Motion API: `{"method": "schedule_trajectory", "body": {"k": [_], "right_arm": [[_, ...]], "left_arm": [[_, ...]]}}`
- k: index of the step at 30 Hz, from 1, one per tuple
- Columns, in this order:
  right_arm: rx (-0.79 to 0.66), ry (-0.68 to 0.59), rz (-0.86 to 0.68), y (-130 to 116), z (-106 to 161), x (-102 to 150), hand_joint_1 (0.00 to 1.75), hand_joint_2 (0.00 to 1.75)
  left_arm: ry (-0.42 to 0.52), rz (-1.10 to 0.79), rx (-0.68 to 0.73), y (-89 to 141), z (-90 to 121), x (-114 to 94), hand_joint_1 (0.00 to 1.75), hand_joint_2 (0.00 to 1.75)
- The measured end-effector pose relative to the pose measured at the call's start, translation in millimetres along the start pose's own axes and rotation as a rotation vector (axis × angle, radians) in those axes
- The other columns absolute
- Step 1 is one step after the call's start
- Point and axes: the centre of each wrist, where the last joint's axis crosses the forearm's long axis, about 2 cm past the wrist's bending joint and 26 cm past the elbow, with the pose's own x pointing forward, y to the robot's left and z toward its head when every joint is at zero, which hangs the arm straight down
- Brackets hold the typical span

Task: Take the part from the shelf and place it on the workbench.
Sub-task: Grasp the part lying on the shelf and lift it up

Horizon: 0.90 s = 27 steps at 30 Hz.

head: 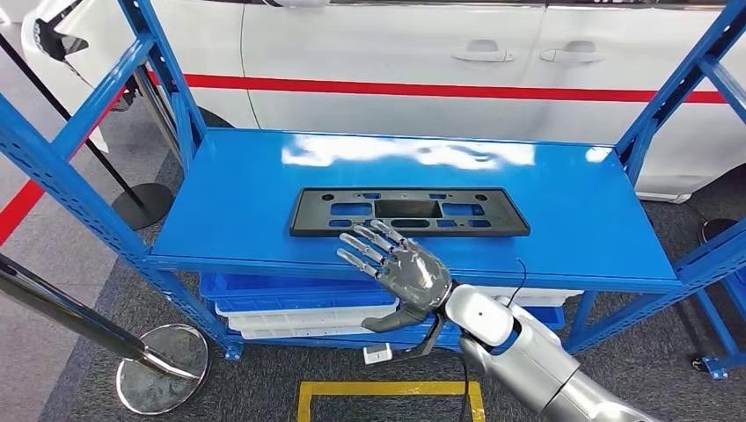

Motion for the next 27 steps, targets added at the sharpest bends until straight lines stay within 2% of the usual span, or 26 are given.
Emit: {"method": "schedule_trajectory", "body": {"k": [8, 14, 18, 27], "right_arm": [[0.016, 0.017, 0.031, -5.9, -10.6, -18.5, 0.0, 0.0], [0.063, 0.048, 0.068, -3.7, -16.9, -45.8, 0.0, 0.0], [0.113, 0.085, 0.105, -0.4, -19.6, -64.7, 0.0, 1.75], [0.244, 0.143, 0.202, 18.5, -16.7, -82.1, 0.0, 1.75]], "left_arm": [[-0.001, 0.005, -0.003, -1.2, 0.2, 1.5, 0.0, 0.0], [-0.002, 0.002, -0.008, -1.4, 0.2, 1.2, 0.0, 0.0], [-0.004, 0.0, -0.012, -1.3, 0.2, 1.5, 0.0, 0.0], [-0.012, 0.002, -0.016, -1.7, 0.0, 6.8, 0.0, 0.0]]}}
